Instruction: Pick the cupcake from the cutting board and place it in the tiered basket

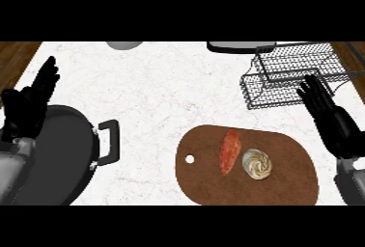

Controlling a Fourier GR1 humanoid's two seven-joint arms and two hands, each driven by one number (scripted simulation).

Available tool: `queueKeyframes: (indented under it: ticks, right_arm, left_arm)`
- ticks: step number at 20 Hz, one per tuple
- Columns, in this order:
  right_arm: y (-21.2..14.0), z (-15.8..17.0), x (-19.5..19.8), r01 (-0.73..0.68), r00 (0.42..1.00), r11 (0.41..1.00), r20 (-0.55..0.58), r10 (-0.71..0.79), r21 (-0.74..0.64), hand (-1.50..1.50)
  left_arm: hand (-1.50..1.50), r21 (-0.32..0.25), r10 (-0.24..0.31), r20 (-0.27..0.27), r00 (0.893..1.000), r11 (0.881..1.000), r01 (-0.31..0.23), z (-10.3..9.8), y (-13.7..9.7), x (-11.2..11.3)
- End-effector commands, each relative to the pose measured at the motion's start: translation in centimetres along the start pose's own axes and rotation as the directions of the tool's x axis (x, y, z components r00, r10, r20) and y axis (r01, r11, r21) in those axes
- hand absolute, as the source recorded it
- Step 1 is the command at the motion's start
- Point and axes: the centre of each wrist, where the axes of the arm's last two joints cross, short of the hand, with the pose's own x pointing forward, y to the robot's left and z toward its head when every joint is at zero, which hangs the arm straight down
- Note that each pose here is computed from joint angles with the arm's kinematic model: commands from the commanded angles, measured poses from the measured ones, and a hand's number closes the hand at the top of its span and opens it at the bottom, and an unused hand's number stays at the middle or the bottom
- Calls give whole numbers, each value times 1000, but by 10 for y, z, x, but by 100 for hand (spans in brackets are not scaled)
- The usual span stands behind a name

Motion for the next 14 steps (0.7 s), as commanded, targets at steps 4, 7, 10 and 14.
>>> queueKeyframes:
  ticks: [4, 7, 10, 14]
  right_arm:
    - [-34, -10, 12, 317, 915, 941, 223, -335, 116, 150]
    - [-4, -8, -18, 700, 686, 698, 417, -596, -153, 150]
    - [-18, 3, -41, 623, 771, 769, 52, -635, 146, -150]
    - [-57, 19, -37, 615, 732, 686, 44, -680, 389, -150]
  left_arm:
    - [0, -10, 132, 76, 988, 991, -132, 26, -50, -2]
    - [0, -27, 157, 50, 986, 987, -155, 20, -53, 0]
    - [0, -73, 226, 82, 971, 973, -221, 36, -89, 3]
    - [0, -82, 223, 70, 972, 973, -217, 53, -111, -5]
